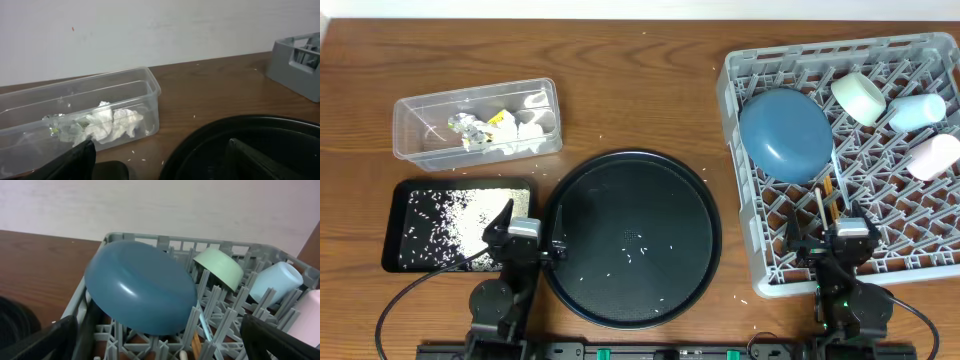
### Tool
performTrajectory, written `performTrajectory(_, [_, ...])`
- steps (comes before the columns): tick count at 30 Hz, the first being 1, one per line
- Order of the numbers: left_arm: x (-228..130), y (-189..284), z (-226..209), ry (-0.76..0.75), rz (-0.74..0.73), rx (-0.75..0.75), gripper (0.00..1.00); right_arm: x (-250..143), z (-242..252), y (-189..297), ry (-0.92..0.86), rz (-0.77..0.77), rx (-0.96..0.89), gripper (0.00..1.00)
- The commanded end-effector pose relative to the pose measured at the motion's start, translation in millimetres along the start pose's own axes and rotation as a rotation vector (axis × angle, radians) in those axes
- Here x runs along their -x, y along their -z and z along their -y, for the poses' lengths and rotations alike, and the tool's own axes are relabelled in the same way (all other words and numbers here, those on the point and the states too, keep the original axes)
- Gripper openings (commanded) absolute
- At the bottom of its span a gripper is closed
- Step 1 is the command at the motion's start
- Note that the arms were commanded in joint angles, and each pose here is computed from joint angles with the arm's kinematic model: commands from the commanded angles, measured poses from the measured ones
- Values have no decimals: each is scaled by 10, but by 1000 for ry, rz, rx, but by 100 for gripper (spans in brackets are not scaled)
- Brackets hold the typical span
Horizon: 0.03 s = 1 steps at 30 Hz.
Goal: Sort waste into correct bins and load items into the dishwasher rack
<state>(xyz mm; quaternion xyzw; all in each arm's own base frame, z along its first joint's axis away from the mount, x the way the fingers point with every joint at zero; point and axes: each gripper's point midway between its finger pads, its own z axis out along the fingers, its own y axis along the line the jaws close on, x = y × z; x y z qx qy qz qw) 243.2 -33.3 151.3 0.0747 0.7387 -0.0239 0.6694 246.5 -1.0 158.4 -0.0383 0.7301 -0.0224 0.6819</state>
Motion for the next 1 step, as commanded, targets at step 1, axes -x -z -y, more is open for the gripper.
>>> performTrajectory(1, [-139, 0, 15, -12, -48, -8, 84, -9, -12, 0, -11, -2, 4, 99])
